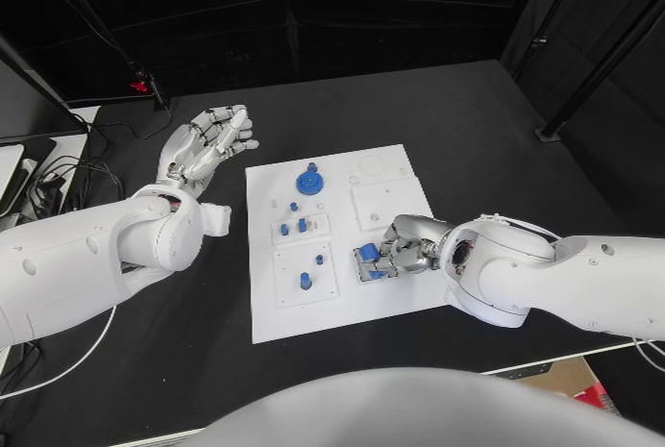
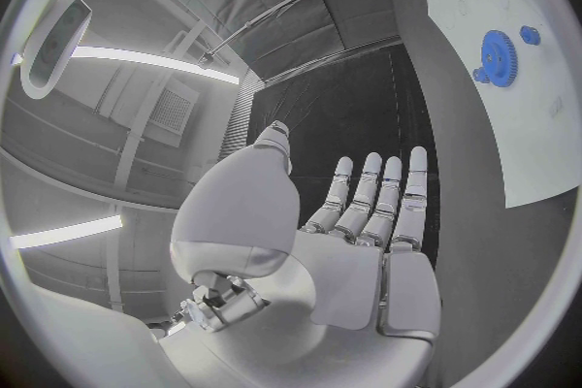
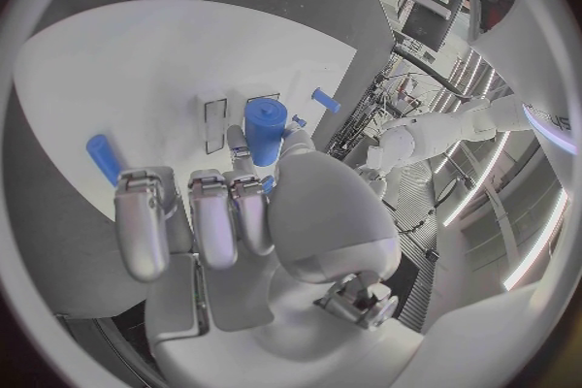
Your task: Assemble the parts on the task board
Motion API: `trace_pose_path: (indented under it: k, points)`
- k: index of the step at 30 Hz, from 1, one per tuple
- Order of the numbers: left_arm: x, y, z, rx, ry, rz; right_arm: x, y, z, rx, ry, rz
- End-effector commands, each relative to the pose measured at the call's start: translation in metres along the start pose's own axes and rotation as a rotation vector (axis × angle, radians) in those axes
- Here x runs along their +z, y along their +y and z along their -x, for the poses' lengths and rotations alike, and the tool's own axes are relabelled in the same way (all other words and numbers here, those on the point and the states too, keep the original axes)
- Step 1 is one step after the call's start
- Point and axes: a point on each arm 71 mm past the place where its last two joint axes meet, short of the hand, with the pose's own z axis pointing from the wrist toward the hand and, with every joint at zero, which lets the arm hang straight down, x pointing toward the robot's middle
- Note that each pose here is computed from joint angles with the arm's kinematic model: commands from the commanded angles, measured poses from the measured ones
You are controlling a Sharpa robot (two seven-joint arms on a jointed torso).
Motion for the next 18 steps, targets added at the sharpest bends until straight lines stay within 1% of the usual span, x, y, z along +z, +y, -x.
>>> trace_pose_path:
  k: [1, 18]
  points:
    - [0.0, -0.0061, -0.0005, -0.007, 0.008, -0.075, 0.0, 0.0027, -0.0008, -0.034, 0.006, 0.006]
    - [-0.0002, -0.006, -0.0009, -0.009, 0.009, -0.074, 0.0031, 0.0042, -0.0022, -0.046, 0.016, 0.007]
